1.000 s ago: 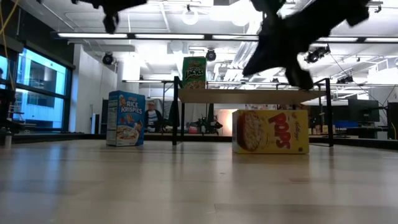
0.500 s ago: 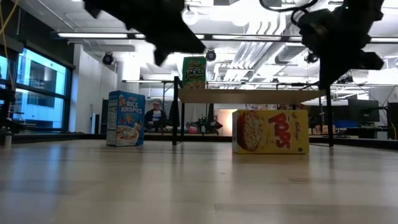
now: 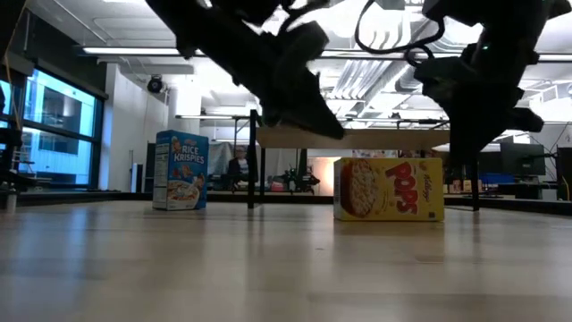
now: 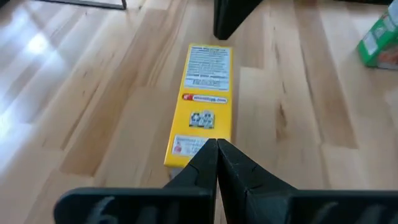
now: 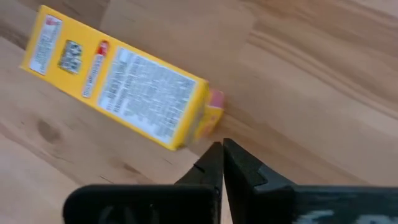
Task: Stack cereal on shelf
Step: Put the right yellow cereal box on the shelf
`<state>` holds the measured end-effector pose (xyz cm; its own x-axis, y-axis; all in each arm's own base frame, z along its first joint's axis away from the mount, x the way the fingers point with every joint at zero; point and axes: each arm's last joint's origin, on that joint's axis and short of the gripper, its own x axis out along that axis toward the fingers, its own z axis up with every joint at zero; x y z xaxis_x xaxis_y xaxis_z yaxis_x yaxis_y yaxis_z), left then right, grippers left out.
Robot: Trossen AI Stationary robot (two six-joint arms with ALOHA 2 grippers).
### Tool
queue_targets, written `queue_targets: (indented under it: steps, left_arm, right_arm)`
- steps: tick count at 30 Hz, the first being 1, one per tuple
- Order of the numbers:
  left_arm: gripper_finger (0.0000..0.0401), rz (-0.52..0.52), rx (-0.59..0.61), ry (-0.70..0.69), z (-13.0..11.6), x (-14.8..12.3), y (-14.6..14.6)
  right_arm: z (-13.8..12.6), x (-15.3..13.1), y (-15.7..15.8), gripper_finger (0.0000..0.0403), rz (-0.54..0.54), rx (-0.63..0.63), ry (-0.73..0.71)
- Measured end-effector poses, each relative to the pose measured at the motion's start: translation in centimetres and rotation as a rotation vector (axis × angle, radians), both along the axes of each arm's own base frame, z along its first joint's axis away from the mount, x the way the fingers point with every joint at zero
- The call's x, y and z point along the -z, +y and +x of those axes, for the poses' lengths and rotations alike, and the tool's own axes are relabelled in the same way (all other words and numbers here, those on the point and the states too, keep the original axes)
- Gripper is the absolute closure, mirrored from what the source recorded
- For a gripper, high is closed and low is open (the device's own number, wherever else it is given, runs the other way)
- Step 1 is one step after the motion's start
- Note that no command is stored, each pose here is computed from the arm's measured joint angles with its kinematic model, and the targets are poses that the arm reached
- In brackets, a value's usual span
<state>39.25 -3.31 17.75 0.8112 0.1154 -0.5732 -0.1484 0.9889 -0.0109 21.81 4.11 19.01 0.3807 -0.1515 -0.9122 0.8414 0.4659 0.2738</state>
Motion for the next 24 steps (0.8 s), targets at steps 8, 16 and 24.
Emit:
queue_targets:
  steps: [8,16,24]
  left_arm:
    - [0.0401,0.001,-0.022,0.047,0.5,2.0,1.0]
    - [0.0401,0.003,-0.021,0.082,0.3,2.3,1.0]
    - [0.0401,0.007,-0.018,0.166,-0.5,2.3,1.0]
  right_arm:
    - [0.8,0.3,0.2,0.0403,0.002,0.001,-0.039]
    - [1.4,-0.3,0.2,0.0403,-0.015,0.018,-0.138]
    - [2.4,-2.8,0.2,0.0403,-0.034,0.040,-0.270]
